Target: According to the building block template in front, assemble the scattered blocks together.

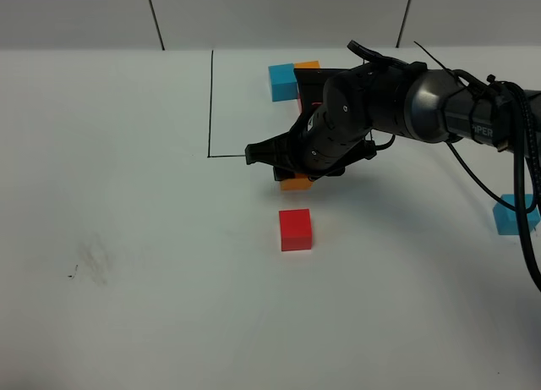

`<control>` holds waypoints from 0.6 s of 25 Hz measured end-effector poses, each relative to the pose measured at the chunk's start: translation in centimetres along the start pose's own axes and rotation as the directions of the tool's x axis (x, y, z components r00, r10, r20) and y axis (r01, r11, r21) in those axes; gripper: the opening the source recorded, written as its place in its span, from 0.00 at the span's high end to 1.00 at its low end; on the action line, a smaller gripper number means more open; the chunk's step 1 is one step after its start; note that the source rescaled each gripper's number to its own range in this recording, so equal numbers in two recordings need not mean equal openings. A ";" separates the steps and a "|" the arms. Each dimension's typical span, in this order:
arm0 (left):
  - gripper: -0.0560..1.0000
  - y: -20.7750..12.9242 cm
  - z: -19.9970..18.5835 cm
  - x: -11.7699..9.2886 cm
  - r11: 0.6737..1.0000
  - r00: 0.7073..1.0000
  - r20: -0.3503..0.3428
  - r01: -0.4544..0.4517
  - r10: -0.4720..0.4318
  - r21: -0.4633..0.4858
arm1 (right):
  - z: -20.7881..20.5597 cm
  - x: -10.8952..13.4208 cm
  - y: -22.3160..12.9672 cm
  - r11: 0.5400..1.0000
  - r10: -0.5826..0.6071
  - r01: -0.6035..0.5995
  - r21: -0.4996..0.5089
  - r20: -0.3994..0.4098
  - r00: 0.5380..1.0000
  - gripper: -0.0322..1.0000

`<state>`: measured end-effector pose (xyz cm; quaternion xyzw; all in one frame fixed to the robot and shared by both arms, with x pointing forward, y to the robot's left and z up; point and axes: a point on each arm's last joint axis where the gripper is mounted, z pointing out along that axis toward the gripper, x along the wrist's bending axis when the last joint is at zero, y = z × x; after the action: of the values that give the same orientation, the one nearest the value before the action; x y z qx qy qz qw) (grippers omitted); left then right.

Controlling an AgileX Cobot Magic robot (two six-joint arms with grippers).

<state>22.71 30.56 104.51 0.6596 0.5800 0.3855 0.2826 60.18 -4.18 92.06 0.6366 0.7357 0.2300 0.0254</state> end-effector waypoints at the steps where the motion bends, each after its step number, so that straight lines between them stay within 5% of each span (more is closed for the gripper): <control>1: 0.95 0.0 0.0 0.0 1.000 1.000 0.000 0.000 0.000 0.000 | 0.0 0.0 -0.1 1.000 0.001 -0.001 0.007 0.002 1.000 0.55; 15: 0.95 0.0 0.0 0.0 1.000 1.000 0.000 0.001 -0.001 0.000 | 0.0 0.1 -0.4 0.993 0.114 -0.113 0.044 -0.007 0.993 0.55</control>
<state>22.71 30.56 104.51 0.6594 0.5803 0.3854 0.2827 59.80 -4.11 91.96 0.6767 0.7031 0.2183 -0.0050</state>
